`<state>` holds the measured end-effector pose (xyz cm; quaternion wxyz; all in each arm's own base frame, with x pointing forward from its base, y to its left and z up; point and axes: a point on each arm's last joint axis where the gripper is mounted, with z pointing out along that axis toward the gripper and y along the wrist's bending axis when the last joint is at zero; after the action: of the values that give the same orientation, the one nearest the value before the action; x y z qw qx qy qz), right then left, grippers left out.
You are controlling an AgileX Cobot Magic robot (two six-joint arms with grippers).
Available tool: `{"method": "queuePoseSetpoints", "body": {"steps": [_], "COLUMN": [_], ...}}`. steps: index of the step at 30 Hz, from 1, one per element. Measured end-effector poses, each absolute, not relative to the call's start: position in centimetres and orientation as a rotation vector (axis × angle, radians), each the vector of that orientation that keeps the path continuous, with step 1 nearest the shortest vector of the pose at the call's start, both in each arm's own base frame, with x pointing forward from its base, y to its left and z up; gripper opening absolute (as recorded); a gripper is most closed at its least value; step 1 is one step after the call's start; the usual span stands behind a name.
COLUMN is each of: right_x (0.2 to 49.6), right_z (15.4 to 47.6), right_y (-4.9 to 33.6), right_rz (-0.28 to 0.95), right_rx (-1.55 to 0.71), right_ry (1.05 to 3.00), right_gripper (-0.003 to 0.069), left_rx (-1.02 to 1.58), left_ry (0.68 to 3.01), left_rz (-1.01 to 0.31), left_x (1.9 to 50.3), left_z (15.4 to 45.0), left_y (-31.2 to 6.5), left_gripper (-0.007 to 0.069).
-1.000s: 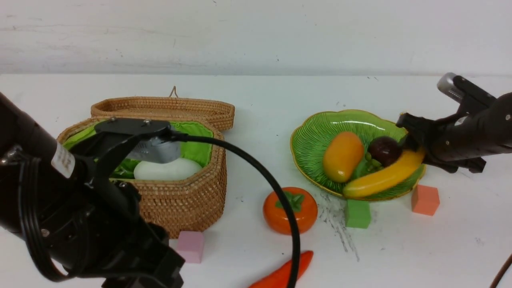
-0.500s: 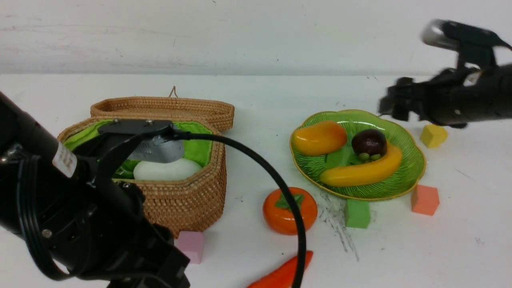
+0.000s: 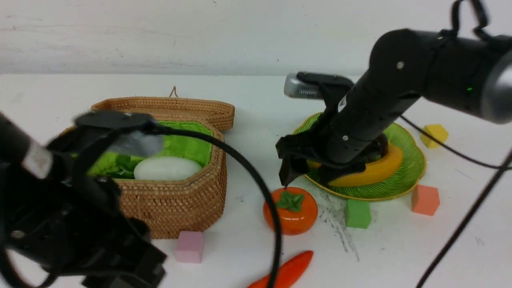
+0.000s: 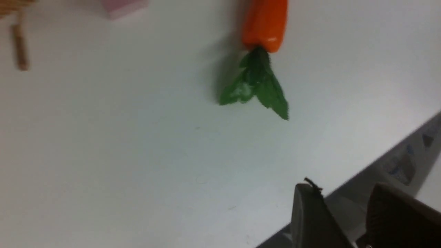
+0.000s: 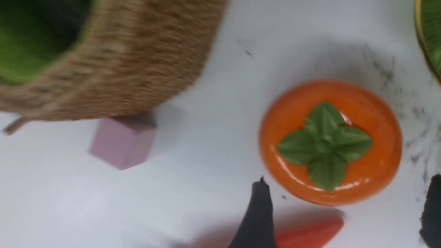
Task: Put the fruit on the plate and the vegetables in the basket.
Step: Grab a tomato with your right arm and place it on the plate on the right.
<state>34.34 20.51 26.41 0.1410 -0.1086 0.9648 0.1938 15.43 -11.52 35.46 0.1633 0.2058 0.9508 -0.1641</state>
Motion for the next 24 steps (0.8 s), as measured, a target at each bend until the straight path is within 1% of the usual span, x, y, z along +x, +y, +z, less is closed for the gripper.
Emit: {"method": "queuePoseSetpoints", "body": {"steps": [2,5,7,11,14,18,20,24], "right_x": [35.0,35.8,36.3,37.3,37.8,38.4,38.5,38.5], "right_z": [25.1,23.5,22.6,20.5,19.0,18.3,18.1,18.2], "right_y": [19.9,19.4,19.5,20.4,20.9,21.4,21.5,21.6], "right_rz": [0.547,0.557,0.572,0.658,0.699,0.762,0.773,0.779], "right_rx": [-0.238,-0.126,-0.090,0.019,0.084,0.147,0.158,0.100], "right_ry": [2.850,2.904,2.911,2.905,2.907,2.893,2.892,2.880], "right_gripper": [0.0594,0.0593,0.0593,0.0593,0.0593,0.0592,0.0588,0.0536], "left_rx": [0.510,0.405,0.369,0.323,0.318,0.318,0.318,0.317], "left_ry": [2.664,2.579,2.541,2.469,2.454,2.453,2.453,2.453], "left_rz": [-0.387,-0.303,-0.290,-0.306,-0.314,-0.314,-0.314,-0.314], "left_x": [14.6,13.1,12.4,10.7,10.4,10.3,10.3,10.3], "left_z": [36.4,37.9,38.5,39.5,39.7,39.7,39.7,39.7], "left_y": [-10.1,-8.1,-7.4,-6.2,-5.9,-5.9,-5.9,-5.9], "left_gripper": [0.0239,0.0239,0.0239,0.0239,0.0239,0.0239,0.0239,0.0239]}}
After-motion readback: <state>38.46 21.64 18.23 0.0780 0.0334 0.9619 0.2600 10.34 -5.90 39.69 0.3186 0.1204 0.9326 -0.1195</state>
